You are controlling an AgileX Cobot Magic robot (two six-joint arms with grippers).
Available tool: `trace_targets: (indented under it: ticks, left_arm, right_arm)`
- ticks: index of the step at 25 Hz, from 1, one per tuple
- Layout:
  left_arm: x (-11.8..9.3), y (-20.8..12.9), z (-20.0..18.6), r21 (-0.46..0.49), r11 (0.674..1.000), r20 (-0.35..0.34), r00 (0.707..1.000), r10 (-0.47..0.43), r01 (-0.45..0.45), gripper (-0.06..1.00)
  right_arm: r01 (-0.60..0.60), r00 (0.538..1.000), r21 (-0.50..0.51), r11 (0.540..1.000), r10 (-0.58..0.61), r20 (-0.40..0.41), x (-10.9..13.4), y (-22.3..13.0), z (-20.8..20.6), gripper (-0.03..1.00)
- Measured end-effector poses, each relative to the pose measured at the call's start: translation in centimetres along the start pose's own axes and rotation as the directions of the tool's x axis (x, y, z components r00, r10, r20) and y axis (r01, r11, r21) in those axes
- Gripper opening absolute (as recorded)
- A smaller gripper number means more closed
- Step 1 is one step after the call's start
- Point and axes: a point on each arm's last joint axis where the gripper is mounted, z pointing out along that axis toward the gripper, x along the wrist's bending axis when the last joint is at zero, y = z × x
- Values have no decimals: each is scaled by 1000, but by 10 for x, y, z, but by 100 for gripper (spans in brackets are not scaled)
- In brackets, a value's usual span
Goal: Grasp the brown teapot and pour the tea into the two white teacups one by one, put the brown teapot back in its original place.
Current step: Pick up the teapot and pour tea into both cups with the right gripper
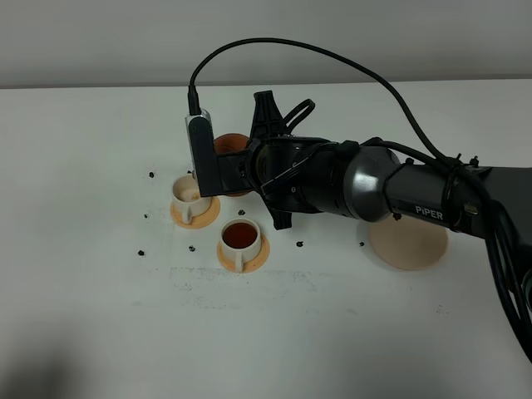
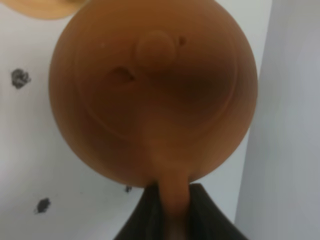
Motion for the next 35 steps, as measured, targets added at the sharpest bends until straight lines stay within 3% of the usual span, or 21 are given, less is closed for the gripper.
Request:
trace_targets:
  ticks: [18, 35]
  left_arm:
    - [0, 0, 0, 0, 1000, 0, 1000, 0, 0, 50]
    - [0, 0, 0, 0, 1000, 0, 1000, -2, 2, 50]
  right_arm:
    - [128, 989, 0, 992, -128, 69, -6, 1, 0, 8]
    - [252, 964, 13, 968, -252, 82, 5, 6, 11, 8]
